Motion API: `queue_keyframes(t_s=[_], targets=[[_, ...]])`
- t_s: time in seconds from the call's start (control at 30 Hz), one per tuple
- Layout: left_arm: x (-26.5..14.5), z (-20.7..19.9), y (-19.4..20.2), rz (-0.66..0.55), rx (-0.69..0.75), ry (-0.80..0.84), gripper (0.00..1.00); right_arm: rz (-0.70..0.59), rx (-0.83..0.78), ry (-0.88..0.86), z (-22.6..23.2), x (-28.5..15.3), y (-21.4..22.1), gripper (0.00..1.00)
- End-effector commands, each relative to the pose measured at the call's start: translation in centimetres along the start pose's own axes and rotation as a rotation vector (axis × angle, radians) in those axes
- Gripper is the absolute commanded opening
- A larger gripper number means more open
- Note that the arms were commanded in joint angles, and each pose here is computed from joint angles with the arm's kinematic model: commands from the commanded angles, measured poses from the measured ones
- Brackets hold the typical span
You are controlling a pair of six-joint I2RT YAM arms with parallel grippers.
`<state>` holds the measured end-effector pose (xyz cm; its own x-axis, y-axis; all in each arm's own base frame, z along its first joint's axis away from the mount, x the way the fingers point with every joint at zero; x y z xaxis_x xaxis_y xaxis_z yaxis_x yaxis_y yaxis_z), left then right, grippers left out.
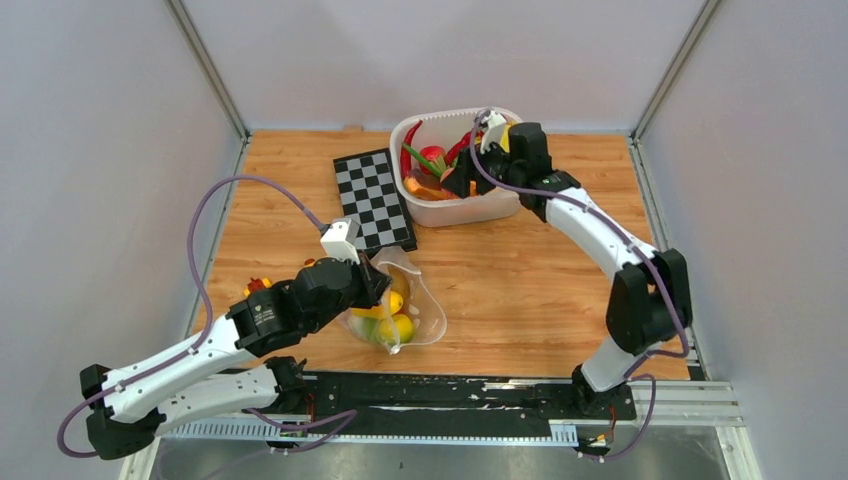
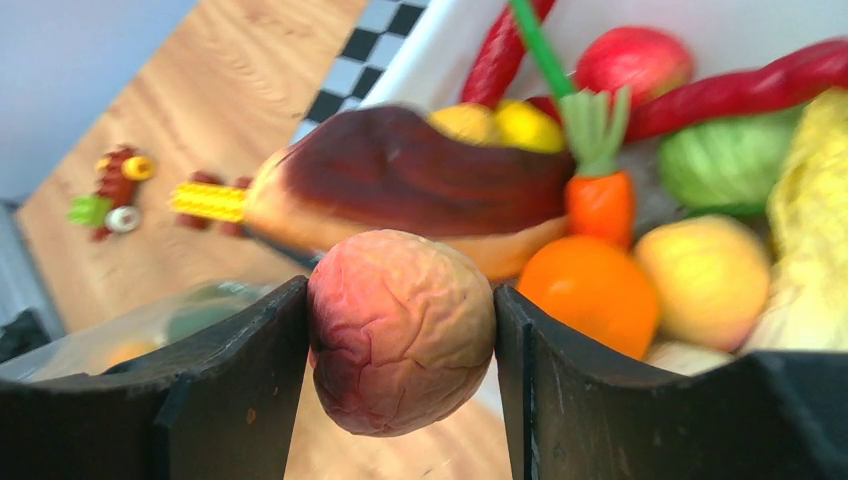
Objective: Place the food in the zip-top bag and seal the zipper
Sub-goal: Place the fake fruit in the zipper food storage bag.
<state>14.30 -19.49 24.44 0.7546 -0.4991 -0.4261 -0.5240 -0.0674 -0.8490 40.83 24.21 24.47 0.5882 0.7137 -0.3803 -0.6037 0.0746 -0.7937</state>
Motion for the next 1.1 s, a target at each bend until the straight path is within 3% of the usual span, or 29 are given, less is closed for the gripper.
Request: queue_keyframes(t_s=[0.0,0.27,0.53,0.77,1.07], targets=[[0.1,-1.1,-1.1,-0.041,-0.059,0.048,0.0,-0.072,0.055,-0.217,5.2,-4.6,0.2,0.4],[0.1,-1.1,-1.2,-0.049,-0.073,0.043,0.0,-0.117,0.126,-0.412,9.1,-10.8,5.8,0.39],[0.4,-1.5,-1.4,-0.051,-0.078,0.049,0.0,-0.089,0.002,-0.574,14.6,-15.1,11.5,0.4],[0.6,-1.8,-1.3,-0.043,-0.08,0.065,0.0,0.008,-0.049,-0.637,17.8,-15.5,15.4,0.41],[0.4,-1.9,-1.3,-0.039,-0.081,0.081,0.0,0.125,-0.139,-0.532,19.5,-12.9,19.0,0.4]])
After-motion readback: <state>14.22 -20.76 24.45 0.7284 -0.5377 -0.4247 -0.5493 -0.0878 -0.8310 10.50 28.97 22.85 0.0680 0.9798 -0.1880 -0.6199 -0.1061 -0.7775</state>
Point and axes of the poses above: each gripper's point midway between its finger pads, its own x axis out along the fingers, its own z axis along the line the jaws close on, y = z × x, the point moved 4 cm from there along -x, back along the fingers, and after that the axes turned 13 degrees about x, right-handed, at the moved point
